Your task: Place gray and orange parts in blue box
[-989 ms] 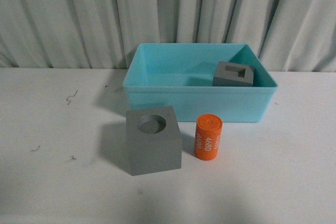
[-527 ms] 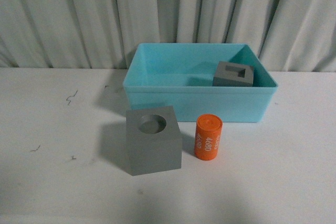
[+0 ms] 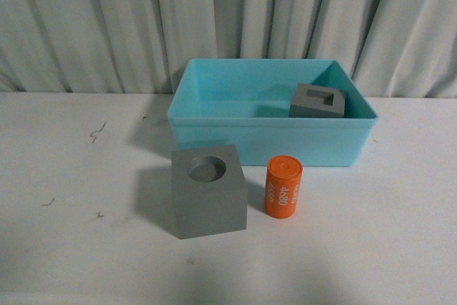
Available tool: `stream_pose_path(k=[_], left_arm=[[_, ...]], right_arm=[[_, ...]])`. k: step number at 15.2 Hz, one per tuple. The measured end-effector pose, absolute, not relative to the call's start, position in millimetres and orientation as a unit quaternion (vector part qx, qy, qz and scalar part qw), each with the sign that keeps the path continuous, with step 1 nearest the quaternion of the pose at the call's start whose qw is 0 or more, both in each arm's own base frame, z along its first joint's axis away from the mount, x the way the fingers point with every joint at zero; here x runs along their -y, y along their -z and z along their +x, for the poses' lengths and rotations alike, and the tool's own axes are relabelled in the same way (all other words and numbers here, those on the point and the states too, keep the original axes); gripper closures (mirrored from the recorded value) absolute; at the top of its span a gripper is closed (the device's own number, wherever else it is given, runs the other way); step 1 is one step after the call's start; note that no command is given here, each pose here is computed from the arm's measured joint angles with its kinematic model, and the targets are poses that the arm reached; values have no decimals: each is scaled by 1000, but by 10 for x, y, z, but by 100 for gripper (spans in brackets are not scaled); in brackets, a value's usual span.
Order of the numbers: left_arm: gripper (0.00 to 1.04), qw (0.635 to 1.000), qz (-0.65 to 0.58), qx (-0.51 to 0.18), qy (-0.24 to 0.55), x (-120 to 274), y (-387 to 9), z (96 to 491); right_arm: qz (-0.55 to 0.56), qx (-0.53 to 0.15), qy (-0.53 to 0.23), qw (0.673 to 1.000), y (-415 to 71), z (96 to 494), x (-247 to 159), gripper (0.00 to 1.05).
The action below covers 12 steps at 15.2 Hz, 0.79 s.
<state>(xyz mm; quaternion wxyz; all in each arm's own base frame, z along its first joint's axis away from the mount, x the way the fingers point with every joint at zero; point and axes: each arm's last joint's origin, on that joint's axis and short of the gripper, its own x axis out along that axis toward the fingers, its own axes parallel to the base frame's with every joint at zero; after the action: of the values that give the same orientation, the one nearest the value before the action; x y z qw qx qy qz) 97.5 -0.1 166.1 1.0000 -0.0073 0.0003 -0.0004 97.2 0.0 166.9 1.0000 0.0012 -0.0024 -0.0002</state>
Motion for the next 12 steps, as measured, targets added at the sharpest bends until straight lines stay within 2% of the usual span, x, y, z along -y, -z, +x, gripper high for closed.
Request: stream_pose_path(k=[12], left_arm=[[7,1000,-8,0,0,1,-1661,975]], right_arm=[[1,2,0,1000,-1669,972,0,6]])
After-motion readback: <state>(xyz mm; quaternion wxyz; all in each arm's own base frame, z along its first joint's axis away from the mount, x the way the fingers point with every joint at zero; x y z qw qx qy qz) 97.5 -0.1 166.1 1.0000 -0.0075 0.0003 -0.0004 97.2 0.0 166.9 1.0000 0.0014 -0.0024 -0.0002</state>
